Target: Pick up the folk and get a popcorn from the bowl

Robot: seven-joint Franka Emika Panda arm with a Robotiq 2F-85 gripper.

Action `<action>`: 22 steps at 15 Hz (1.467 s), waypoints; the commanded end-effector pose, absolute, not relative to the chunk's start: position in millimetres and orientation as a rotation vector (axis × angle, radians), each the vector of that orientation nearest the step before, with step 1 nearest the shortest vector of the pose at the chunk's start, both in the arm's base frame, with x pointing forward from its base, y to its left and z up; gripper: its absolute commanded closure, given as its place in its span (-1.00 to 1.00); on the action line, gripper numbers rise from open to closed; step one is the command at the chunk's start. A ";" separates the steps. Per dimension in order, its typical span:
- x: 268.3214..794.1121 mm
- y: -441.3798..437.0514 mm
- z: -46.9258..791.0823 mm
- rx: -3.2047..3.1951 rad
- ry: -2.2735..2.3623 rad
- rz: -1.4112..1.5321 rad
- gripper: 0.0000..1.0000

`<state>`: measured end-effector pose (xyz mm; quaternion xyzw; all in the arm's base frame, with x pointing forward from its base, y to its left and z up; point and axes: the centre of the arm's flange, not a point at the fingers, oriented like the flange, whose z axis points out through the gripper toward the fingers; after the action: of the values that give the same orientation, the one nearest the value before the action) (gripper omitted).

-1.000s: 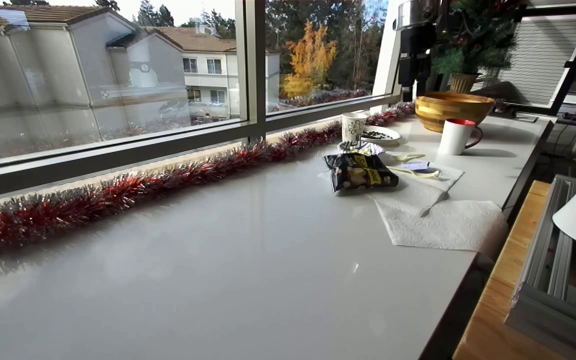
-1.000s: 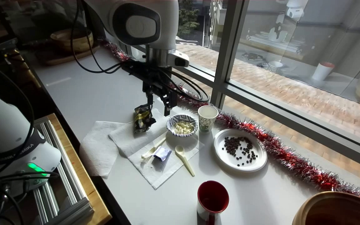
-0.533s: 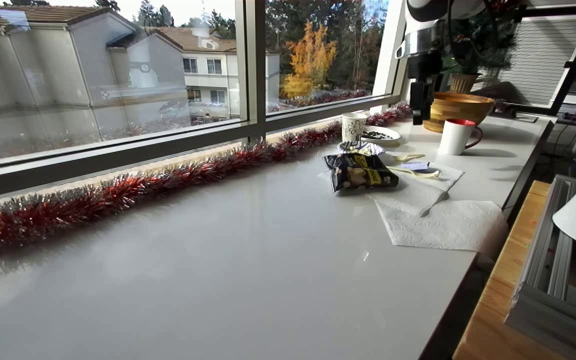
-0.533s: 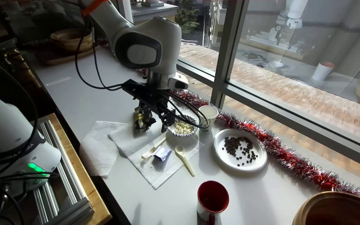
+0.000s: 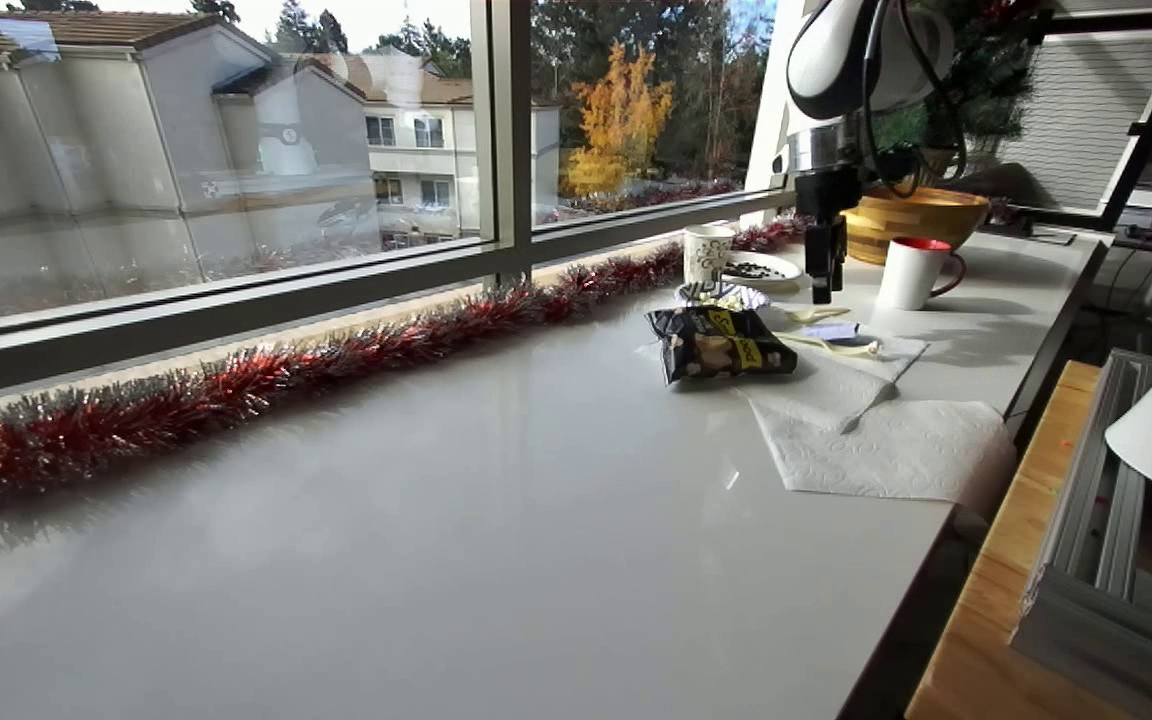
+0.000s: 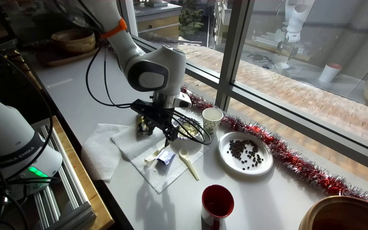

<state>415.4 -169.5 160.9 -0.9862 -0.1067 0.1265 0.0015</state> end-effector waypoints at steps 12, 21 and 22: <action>444.9 -166.2 104.1 -3.081 -0.339 0.420 0.19; 443.4 -162.7 101.6 -3.051 -0.338 0.451 0.22; 443.5 -161.7 101.6 -3.051 -0.341 0.453 0.23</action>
<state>438.7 -162.8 103.1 -0.9834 -0.1140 0.1403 0.0111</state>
